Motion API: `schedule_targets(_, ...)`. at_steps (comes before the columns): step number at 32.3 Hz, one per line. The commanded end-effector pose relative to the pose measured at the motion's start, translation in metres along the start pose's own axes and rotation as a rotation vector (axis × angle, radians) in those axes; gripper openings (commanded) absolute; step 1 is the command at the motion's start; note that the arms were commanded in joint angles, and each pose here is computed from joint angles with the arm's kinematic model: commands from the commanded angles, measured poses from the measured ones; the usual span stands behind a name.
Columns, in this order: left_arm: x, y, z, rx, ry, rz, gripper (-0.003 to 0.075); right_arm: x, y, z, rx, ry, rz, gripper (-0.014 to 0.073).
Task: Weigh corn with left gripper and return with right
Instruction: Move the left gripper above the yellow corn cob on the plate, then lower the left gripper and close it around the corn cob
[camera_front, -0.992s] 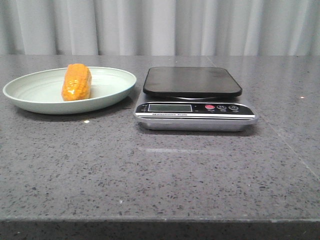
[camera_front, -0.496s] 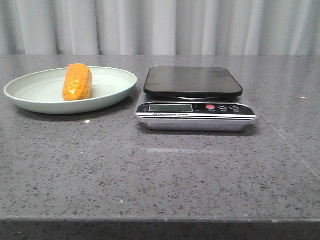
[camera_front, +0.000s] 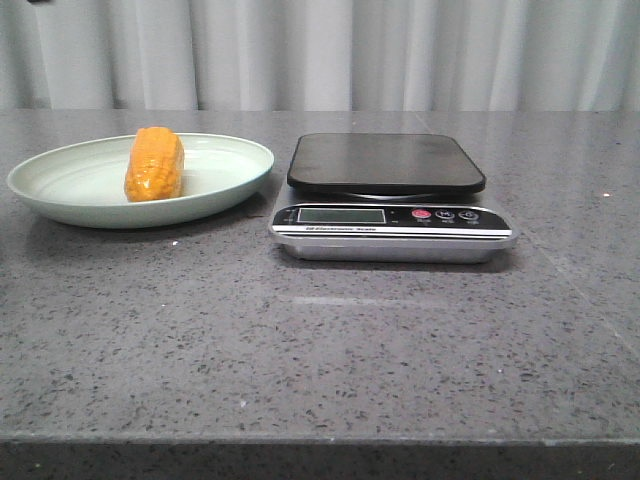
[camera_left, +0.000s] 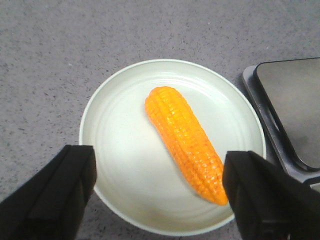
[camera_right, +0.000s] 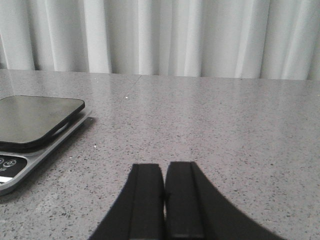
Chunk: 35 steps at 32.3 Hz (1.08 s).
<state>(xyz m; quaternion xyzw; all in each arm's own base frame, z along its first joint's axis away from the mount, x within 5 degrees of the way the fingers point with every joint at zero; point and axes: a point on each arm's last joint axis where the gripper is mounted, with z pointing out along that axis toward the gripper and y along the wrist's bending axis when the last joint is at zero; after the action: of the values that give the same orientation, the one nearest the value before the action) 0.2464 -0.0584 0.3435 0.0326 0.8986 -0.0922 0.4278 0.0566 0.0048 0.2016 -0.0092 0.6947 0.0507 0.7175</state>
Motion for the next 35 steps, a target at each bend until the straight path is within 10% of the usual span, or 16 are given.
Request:
schedule_targets(1, -0.025, -0.006, 0.016, 0.009, -0.011, -0.065, 0.0548, -0.011, 0.000, -0.002, 0.005, -0.109, 0.001, 0.0173)
schedule_targets(35, -0.047, -0.048, 0.115, -0.199, 0.371, -0.151, 0.0548, -0.011, 0.000, -0.002, 0.005, -0.109, 0.001, 0.0173)
